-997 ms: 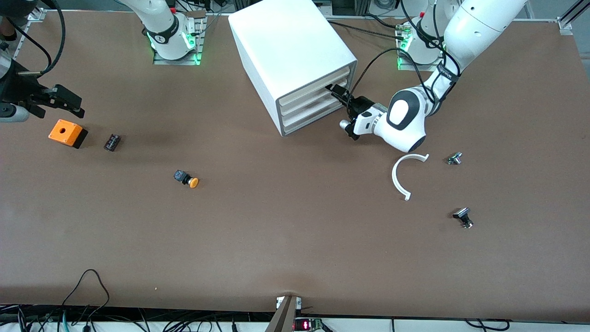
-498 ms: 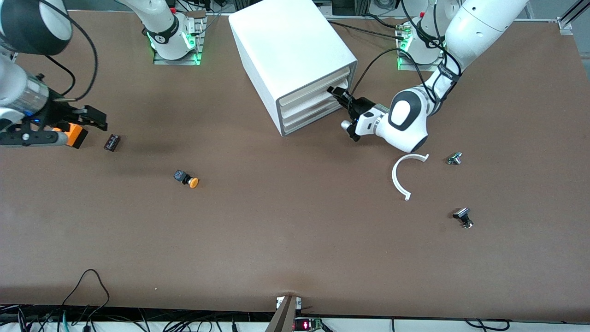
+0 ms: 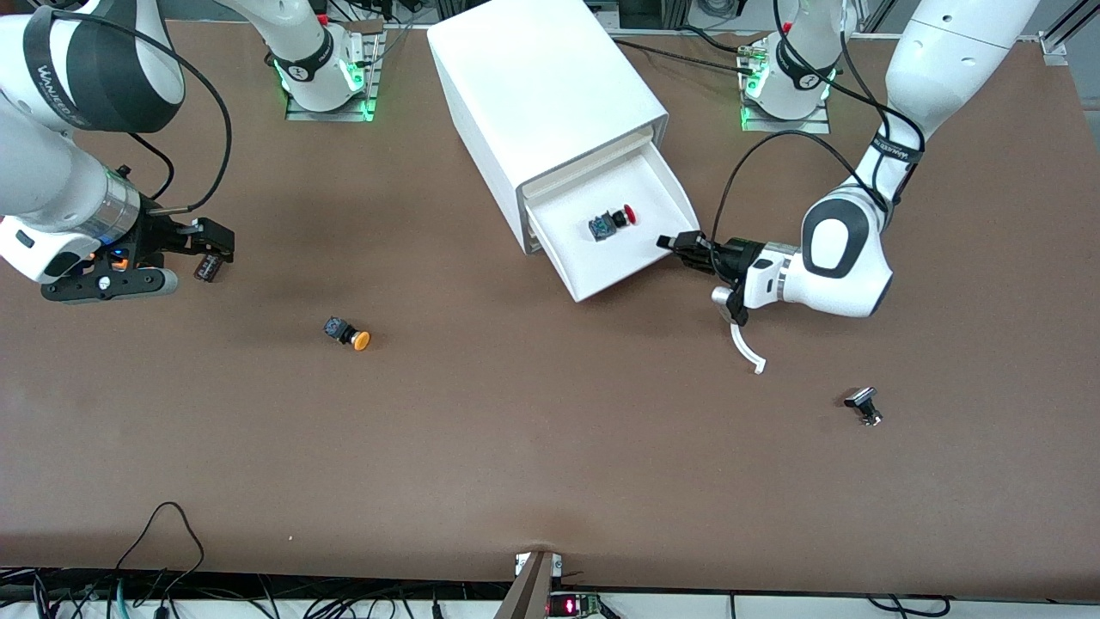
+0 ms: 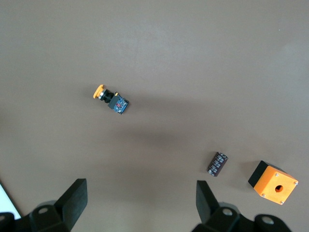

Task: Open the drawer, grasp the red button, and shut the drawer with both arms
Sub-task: 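Pull the drawer open with the left gripper while the right gripper rises, then retract the left gripper while the right gripper reaches the red button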

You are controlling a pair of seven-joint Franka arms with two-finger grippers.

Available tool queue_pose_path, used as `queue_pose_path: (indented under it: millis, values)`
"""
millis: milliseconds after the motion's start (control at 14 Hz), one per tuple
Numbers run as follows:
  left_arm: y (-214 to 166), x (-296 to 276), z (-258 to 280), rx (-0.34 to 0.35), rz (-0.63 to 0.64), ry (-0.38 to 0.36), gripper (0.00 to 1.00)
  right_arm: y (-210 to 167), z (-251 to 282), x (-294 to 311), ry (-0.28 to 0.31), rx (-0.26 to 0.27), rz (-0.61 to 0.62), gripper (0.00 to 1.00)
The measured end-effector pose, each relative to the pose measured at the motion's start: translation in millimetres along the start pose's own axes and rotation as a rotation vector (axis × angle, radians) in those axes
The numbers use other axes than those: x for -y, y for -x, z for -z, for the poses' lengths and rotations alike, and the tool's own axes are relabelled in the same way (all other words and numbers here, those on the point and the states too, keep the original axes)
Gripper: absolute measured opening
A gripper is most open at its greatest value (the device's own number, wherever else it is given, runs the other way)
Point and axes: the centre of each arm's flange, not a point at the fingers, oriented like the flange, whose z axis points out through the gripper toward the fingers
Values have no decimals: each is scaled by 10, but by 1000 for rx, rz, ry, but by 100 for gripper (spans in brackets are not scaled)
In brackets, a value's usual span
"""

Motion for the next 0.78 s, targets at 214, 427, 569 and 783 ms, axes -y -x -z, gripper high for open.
queue_pose_path:
  millis: [214,427,569,783]
  values:
    - [-61,-27,33,-17,-16,-32,20,-3,13,62,-64,-5,36,100]
    - [-112,21,160,-71,-17,-78,50,22,39,198,-143,8,139,100]
    - [-155,-68,303,-103,-37,-101,71,5,188,387,-147,-26,281,100]
    - [-256,-351,637,-169,-111,-197,100,-45,333,688,-138,-63,446,100]
